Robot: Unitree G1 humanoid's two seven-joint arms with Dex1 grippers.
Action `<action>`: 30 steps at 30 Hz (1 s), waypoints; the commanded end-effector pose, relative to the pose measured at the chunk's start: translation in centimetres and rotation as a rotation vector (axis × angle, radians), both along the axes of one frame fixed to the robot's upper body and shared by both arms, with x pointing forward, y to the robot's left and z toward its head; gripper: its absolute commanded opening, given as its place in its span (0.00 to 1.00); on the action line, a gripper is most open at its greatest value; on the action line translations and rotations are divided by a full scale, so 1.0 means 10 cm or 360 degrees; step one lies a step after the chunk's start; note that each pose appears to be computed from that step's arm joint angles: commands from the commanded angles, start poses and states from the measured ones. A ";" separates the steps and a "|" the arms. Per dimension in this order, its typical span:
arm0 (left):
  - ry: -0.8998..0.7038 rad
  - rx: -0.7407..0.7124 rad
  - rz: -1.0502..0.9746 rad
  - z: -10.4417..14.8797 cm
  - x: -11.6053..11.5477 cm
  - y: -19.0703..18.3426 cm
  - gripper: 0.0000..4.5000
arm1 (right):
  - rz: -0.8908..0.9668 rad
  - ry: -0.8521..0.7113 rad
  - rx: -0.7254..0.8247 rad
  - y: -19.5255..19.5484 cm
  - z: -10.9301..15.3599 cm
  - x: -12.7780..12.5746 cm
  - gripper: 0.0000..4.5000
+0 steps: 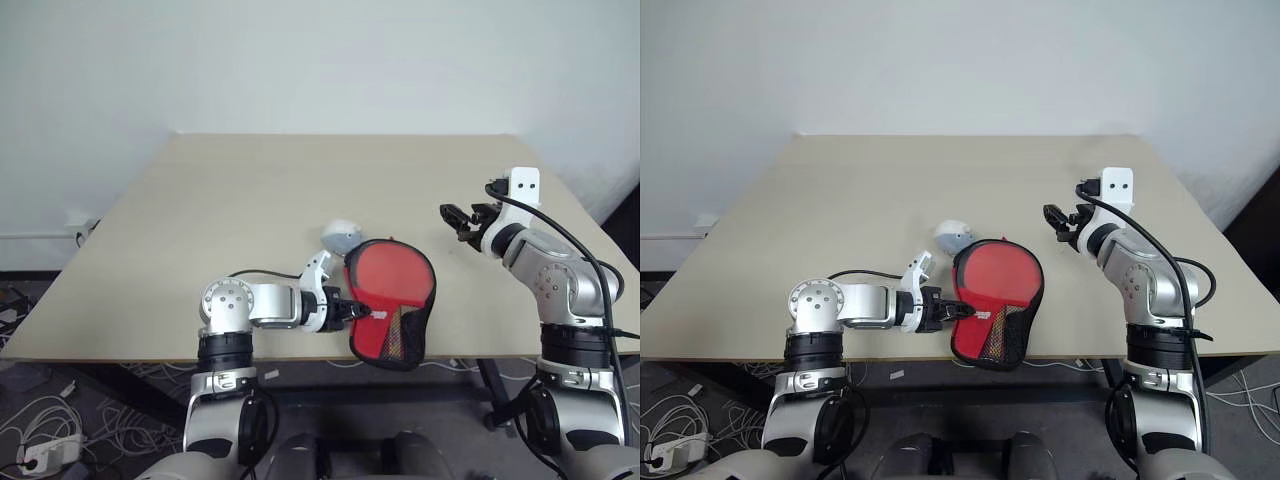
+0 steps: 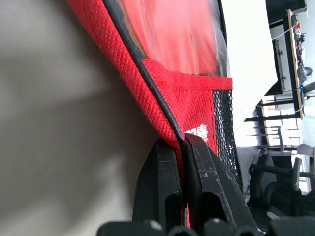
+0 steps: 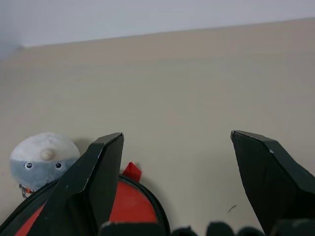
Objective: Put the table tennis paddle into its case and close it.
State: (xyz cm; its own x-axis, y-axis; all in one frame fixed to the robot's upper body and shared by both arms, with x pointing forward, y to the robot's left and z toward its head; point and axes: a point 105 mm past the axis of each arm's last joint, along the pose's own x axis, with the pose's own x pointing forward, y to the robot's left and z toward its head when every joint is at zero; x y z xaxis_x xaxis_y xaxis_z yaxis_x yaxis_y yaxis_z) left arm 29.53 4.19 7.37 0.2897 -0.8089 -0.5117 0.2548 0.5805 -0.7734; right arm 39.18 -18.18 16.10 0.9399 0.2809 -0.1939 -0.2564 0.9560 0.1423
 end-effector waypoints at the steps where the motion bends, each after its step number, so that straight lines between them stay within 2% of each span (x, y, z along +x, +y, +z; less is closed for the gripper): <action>1: -0.0026 -0.0120 -0.0083 0.15 -0.08 -0.09 0.01 | 0.0042 -0.0087 -0.0003 0.06 0.16 -0.01 0.84; 9: 0.0092 -0.0169 -0.0227 0.10 -0.30 -0.21 0.01 | 0.0063 -0.0072 -0.0025 0.10 0.14 0.00 0.84; 12: 0.0130 -0.0123 -0.0213 0.04 -0.33 -0.17 0.16 | 0.0072 -0.0074 -0.0034 0.11 0.15 -0.01 0.84; 17: 0.0191 -0.0091 -0.0121 0.05 -0.33 -0.09 0.52 | 0.0102 -0.0043 -0.0035 0.13 0.12 -0.02 0.84; 21: 0.0148 -0.0020 -0.0108 0.10 -0.32 -0.01 0.52 | 0.0177 -0.0020 -0.0059 0.21 0.09 -0.06 0.84; 25: -0.0082 -0.0065 -0.0138 0.42 -0.24 0.16 0.52 | 0.0335 0.0020 -0.0042 0.36 0.05 -0.14 0.84; 30: -0.0298 -0.0088 -0.0209 0.69 -0.21 0.31 0.52 | 0.0479 0.0018 -0.0001 0.51 0.06 -0.23 0.84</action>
State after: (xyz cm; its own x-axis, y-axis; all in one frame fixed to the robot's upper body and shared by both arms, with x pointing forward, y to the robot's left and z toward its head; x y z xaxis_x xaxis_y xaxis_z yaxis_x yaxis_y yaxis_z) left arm 27.22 7.32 12.35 0.2568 -0.8474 -0.4648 0.3966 0.5309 -0.7489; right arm 37.24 -13.67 14.92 0.8182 0.5112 -0.2631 -0.4836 0.8594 0.1658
